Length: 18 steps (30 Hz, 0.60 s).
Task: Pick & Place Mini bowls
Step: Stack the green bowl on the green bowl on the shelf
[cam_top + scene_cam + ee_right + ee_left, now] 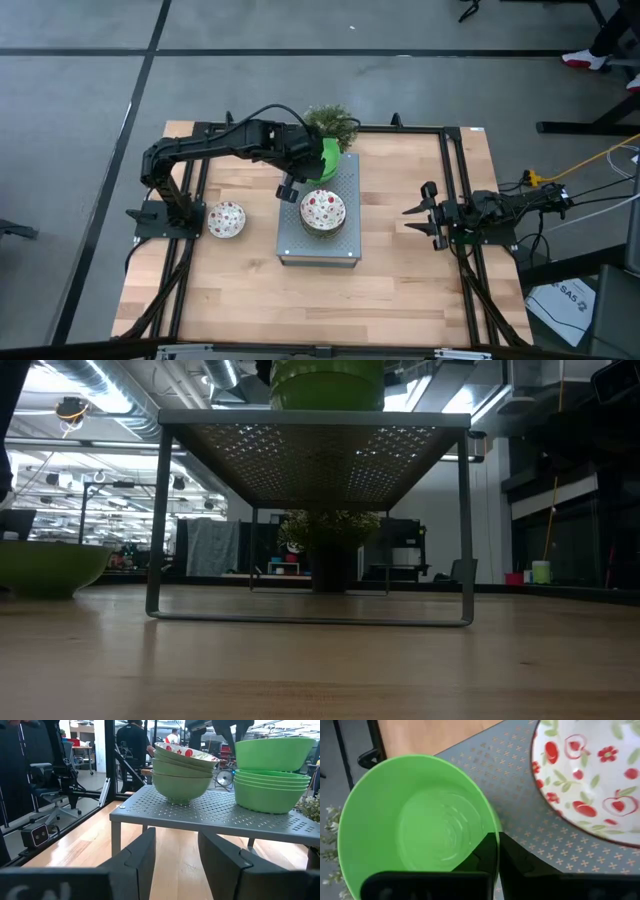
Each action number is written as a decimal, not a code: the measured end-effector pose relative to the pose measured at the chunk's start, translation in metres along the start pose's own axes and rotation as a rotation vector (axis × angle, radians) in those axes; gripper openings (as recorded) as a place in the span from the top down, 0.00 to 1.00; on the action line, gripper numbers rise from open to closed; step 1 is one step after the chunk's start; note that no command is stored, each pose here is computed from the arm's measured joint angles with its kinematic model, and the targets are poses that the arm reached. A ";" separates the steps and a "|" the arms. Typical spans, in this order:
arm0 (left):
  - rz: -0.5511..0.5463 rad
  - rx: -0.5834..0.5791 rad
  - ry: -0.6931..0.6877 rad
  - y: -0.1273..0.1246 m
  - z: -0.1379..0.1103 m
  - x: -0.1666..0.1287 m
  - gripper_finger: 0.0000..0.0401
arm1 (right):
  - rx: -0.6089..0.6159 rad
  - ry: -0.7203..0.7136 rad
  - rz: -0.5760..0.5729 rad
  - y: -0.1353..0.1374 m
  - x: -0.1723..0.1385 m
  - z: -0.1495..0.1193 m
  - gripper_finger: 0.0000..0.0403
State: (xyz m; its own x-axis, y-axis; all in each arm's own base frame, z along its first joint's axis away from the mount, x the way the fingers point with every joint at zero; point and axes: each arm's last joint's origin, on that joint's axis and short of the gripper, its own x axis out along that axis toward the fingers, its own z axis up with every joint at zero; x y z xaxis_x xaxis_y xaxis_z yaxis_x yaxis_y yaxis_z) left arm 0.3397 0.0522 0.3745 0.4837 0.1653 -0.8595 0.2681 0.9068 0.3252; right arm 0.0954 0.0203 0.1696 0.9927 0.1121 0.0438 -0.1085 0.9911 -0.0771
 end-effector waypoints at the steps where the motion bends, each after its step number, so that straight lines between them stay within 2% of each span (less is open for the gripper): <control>1: -0.001 0.002 -0.001 -0.001 0.000 0.000 0.99 | 0.000 0.000 0.000 0.000 0.000 0.000 0.63; 13: 0.017 -0.017 0.035 0.003 -0.002 0.005 0.99 | 0.000 0.001 0.000 0.000 0.000 0.000 0.63; 18: 0.048 -0.022 0.067 0.004 -0.001 0.010 0.95 | 0.000 0.001 0.000 0.000 0.000 0.000 0.63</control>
State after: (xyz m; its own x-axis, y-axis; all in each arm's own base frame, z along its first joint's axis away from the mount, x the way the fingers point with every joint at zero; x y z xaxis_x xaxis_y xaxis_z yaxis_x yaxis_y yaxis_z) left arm 0.3443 0.0577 0.3665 0.4384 0.2337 -0.8678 0.2273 0.9054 0.3586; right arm 0.0954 0.0204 0.1695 0.9928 0.1122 0.0430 -0.1086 0.9911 -0.0772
